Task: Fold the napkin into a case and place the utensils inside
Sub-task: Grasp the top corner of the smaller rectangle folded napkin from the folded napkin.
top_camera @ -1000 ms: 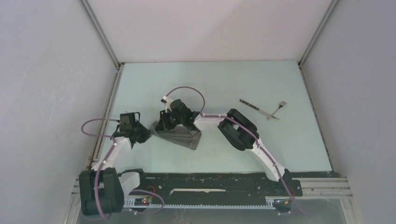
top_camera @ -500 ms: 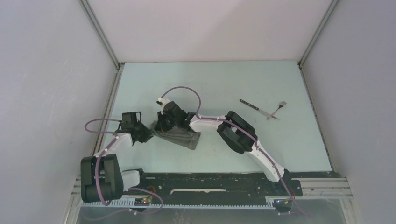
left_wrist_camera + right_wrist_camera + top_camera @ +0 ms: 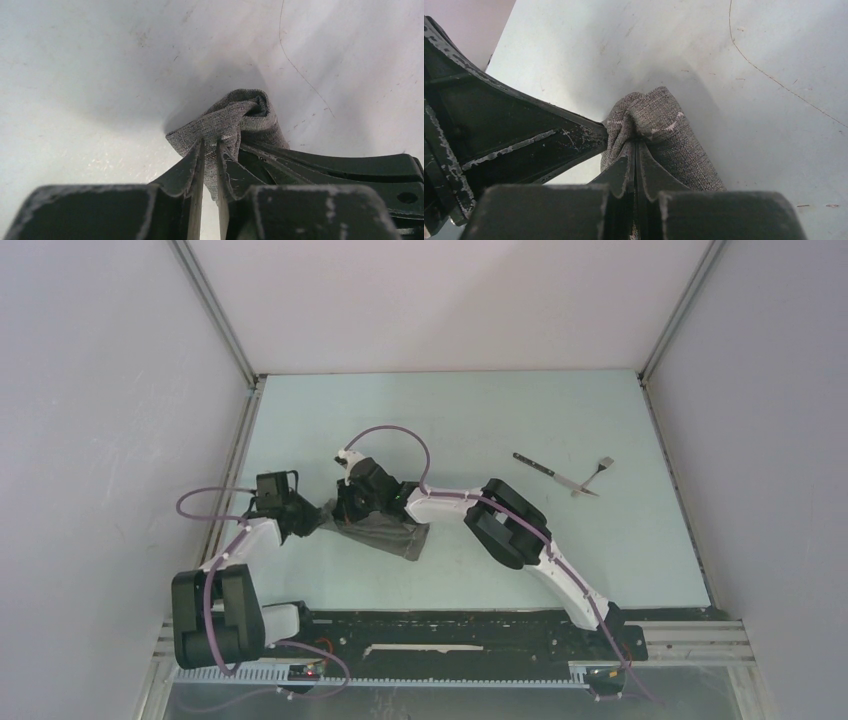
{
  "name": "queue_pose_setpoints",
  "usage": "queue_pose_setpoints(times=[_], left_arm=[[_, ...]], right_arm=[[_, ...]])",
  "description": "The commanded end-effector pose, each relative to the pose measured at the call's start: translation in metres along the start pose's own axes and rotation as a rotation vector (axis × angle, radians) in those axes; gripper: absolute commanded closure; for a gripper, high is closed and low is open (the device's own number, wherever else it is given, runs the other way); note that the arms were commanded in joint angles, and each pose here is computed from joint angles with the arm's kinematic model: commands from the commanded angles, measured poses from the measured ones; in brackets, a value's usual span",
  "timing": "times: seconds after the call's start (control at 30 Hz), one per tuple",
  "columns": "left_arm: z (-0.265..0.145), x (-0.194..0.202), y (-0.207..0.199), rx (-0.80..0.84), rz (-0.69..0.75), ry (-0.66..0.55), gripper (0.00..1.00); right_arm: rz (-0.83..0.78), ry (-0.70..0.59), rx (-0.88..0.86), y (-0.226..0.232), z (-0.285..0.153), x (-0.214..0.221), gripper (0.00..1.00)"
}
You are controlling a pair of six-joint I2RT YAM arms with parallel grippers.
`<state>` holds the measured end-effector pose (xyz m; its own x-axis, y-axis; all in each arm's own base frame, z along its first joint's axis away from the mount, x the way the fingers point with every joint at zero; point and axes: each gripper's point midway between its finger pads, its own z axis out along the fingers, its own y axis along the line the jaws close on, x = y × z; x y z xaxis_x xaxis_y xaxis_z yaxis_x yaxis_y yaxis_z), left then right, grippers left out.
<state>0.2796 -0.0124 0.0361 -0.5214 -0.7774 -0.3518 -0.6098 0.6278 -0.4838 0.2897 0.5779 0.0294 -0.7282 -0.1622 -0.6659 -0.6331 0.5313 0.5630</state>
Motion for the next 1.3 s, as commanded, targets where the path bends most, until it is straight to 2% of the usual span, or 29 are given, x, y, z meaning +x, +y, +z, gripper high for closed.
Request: queue_pose_setpoints(times=[0.0, 0.17, 0.33, 0.5, 0.63, 0.77, 0.9, 1.07, 1.27], left_arm=[[-0.001, -0.014, -0.025, 0.096, -0.005, -0.035, 0.82], [0.011, -0.005, -0.037, 0.130, -0.001, 0.013, 0.85], [-0.004, -0.002, -0.026, 0.098, 0.012, -0.044, 0.84], [-0.022, 0.009, -0.012, 0.082, 0.040, -0.046, 0.66], [-0.028, 0.017, -0.002, 0.033, 0.084, -0.014, 0.63], [-0.026, 0.020, 0.002, 0.010, 0.096, -0.006, 0.66], [-0.018, 0.024, -0.003, 0.008, 0.116, 0.027, 0.74], [-0.013, 0.027, -0.001, -0.009, 0.140, 0.023, 0.76], [-0.016, 0.018, -0.009, 0.004, 0.146, -0.009, 0.93]], right_arm=[[-0.005, 0.140, 0.024, -0.005, 0.002, 0.055, 0.97], [0.018, 0.152, -0.016, -0.002, 0.005, 0.058, 0.99], [0.037, 0.168, -0.056, -0.002, 0.002, 0.059, 0.98], [0.094, 0.160, -0.156, 0.001, -0.012, 0.050, 0.87], [0.112, 0.156, -0.215, 0.005, -0.019, 0.040, 0.82], [0.107, 0.158, -0.231, 0.008, -0.018, 0.039, 0.80], [0.099, 0.167, -0.221, 0.008, -0.013, 0.042, 0.81], [0.096, 0.175, -0.209, 0.007, -0.010, 0.042, 0.85], [0.069, 0.181, -0.228, 0.014, -0.012, 0.042, 0.93]])
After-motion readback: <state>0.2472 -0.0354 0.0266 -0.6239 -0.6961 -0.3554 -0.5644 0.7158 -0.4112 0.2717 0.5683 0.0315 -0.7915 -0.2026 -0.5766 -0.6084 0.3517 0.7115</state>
